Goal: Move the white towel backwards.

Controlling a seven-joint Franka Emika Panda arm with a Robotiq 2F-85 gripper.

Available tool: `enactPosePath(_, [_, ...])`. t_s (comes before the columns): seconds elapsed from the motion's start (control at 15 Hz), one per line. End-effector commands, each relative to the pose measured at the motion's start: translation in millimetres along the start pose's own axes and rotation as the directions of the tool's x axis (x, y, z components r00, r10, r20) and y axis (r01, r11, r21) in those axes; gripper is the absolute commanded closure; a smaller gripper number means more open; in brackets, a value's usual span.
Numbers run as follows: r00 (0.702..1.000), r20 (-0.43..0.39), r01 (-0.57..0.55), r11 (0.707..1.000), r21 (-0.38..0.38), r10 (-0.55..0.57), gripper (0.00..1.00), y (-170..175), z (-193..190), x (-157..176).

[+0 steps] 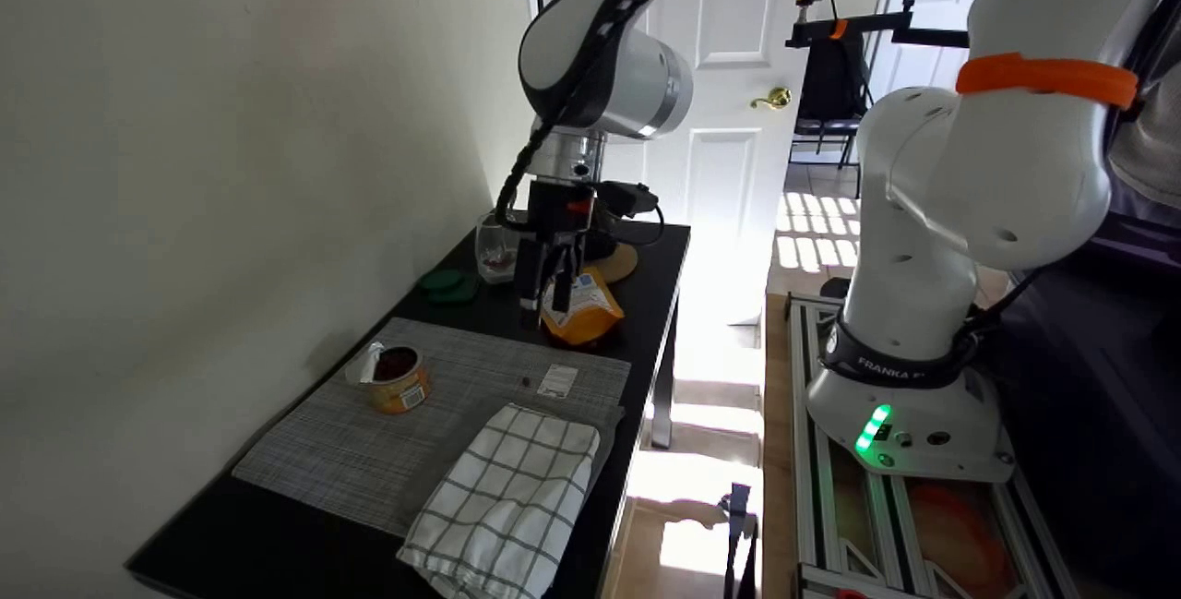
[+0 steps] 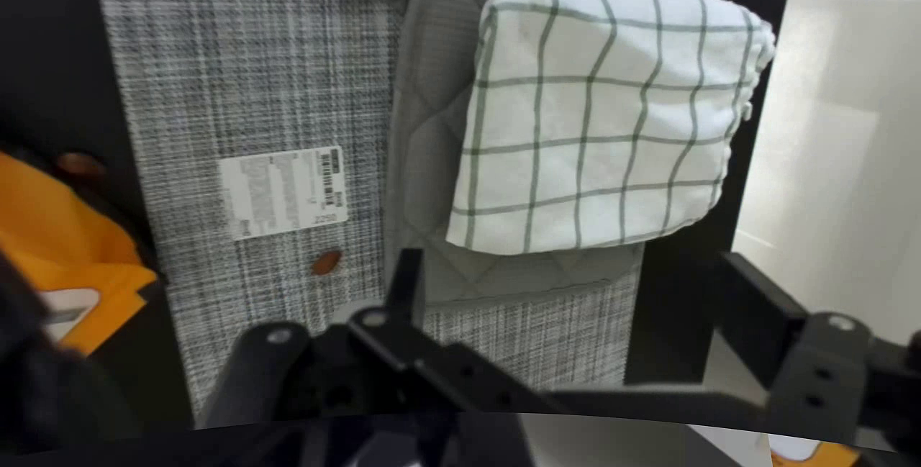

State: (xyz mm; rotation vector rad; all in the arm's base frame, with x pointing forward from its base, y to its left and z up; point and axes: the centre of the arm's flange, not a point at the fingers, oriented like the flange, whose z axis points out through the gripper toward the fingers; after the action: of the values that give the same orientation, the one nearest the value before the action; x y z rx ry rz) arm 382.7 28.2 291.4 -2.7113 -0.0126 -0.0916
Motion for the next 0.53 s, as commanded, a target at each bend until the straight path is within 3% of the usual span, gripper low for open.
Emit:
enactPosePath(0.0, [0.998,-0.002,0.066,0.98,0.187,-0.067,0.0,9.9,65.8,-26.4])
enactPosePath(0.07, [0.996,0.008,0.082,0.969,0.232,-0.087,0.0,3.8,70.0,-32.4])
enactPosePath(0.13, [0.999,-0.004,0.051,0.988,0.145,-0.051,0.0,-5.3,26.0,-8.1])
enactPosePath(0.2, [0.998,-0.002,0.067,0.982,0.178,-0.068,0.0,-8.5,33.3,-11.1])
enactPosePath(0.47, [0.997,0.001,0.077,0.979,0.191,-0.079,0.0,-11.1,39.8,-12.8])
